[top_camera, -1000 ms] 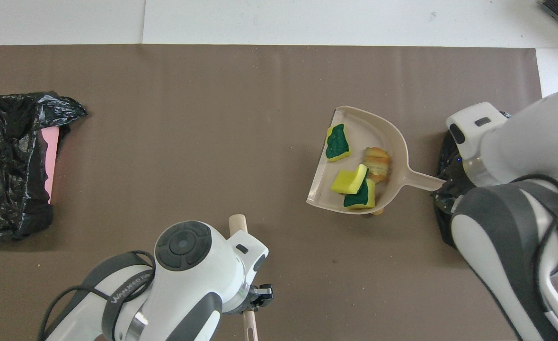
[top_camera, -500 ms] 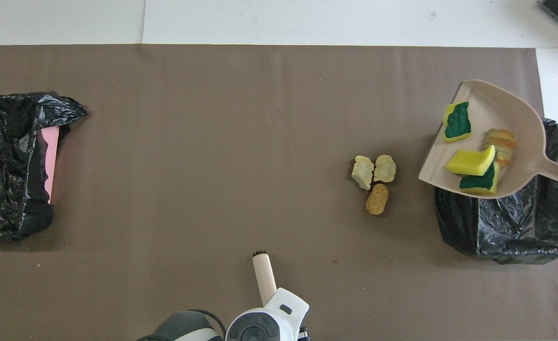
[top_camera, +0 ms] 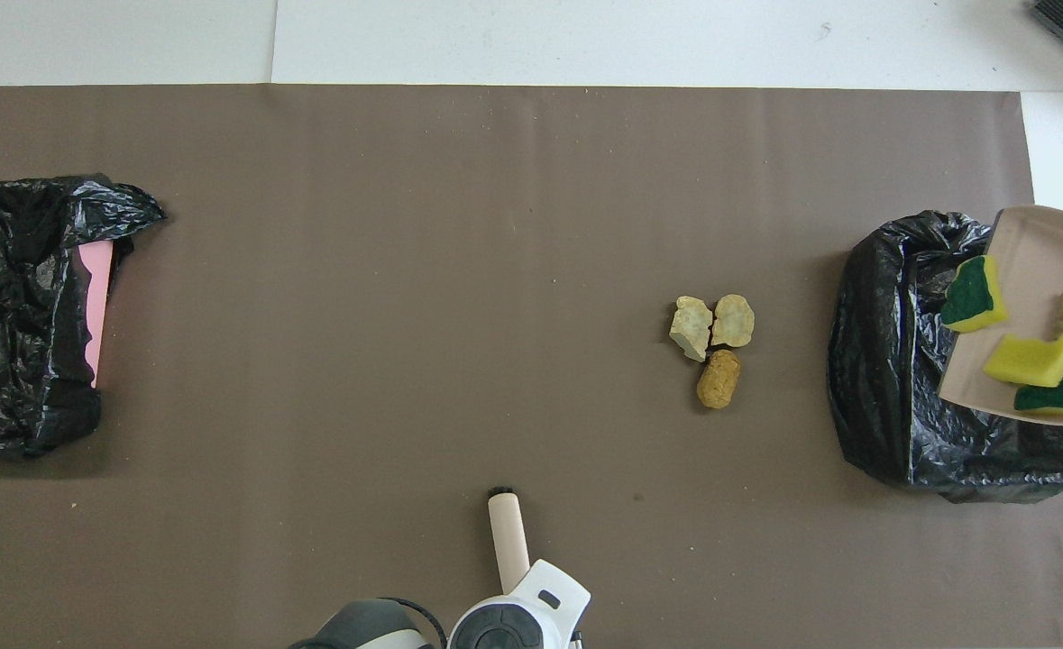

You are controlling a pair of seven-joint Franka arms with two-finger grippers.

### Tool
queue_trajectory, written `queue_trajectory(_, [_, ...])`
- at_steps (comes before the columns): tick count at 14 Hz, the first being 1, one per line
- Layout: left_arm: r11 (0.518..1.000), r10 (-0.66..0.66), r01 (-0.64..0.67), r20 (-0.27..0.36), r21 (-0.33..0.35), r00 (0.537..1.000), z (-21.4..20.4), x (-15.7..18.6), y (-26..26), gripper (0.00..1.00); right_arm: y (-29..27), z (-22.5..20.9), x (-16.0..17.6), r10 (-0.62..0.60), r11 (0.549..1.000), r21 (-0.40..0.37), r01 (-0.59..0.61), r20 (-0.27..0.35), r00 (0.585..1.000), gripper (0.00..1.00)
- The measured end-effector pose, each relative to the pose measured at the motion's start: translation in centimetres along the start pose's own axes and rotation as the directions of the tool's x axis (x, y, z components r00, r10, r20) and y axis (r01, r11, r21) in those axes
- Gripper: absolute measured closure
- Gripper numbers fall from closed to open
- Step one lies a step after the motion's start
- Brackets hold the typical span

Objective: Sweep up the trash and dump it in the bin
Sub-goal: 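Carry the dustpan to the black bag with the right gripper, then tip the dustpan over the bag while the left gripper sets the brush down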

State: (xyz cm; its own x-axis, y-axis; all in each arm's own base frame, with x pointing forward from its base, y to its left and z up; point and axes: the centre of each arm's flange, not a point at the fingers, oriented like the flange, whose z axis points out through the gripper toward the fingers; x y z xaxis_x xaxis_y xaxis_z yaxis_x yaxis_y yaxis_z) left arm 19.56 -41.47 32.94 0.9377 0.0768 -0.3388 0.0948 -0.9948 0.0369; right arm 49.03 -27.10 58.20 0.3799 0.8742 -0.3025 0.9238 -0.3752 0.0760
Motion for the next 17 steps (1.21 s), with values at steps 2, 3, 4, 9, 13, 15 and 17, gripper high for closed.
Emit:
queue_trajectory(2, [0.999,0.043,-0.043,-0.001,-0.001,0.999,0.1,0.1,0.1,0.74,0.4,0.6,-0.7,-0.077,0.997,-0.021,0.080,0.089,0.993,0.67])
queue_trajectory(3, [0.998,0.070,-0.070,-0.001,-0.002,0.998,0.1,0.2,0.0,0.74,0.5,1.0,-0.6,-0.103,0.994,-0.023,0.106,0.115,0.988,0.67])
queue_trajectory(4, [0.995,0.100,-0.100,-0.001,-0.002,0.995,0.0,0.3,0.0,0.74,0.6,1.4,-0.3,-0.131,0.991,-0.018,0.134,0.141,0.981,0.67])
queue_trajectory(9, [0.992,0.122,-0.122,0.000,-0.029,0.992,-2.1,2.1,-0.1,0.34,1.3,2.2,1.8,-0.311,0.941,-0.029,0.336,0.309,0.899,0.67])
queue_trajectory(13, [0.994,0.104,-0.105,-0.032,-0.037,0.994,-10.9,6.1,-0.5,0.00,2.1,1.5,4.0,-0.391,0.894,-0.027,0.447,0.442,0.808,0.67])
queue_trajectory(15, [0.993,0.105,-0.110,-0.080,-0.053,0.991,-16.1,8.0,-1.8,0.00,2.3,0.9,4.8,-0.410,0.877,-0.023,0.480,0.488,0.771,0.67])
queue_trajectory(17, [0.987,0.148,-0.155,-0.129,-0.044,0.981,-21.0,9.8,-4.3,0.00,2.5,-0.6,4.5,-0.388,0.880,-0.049,0.473,0.501,0.774,0.67])
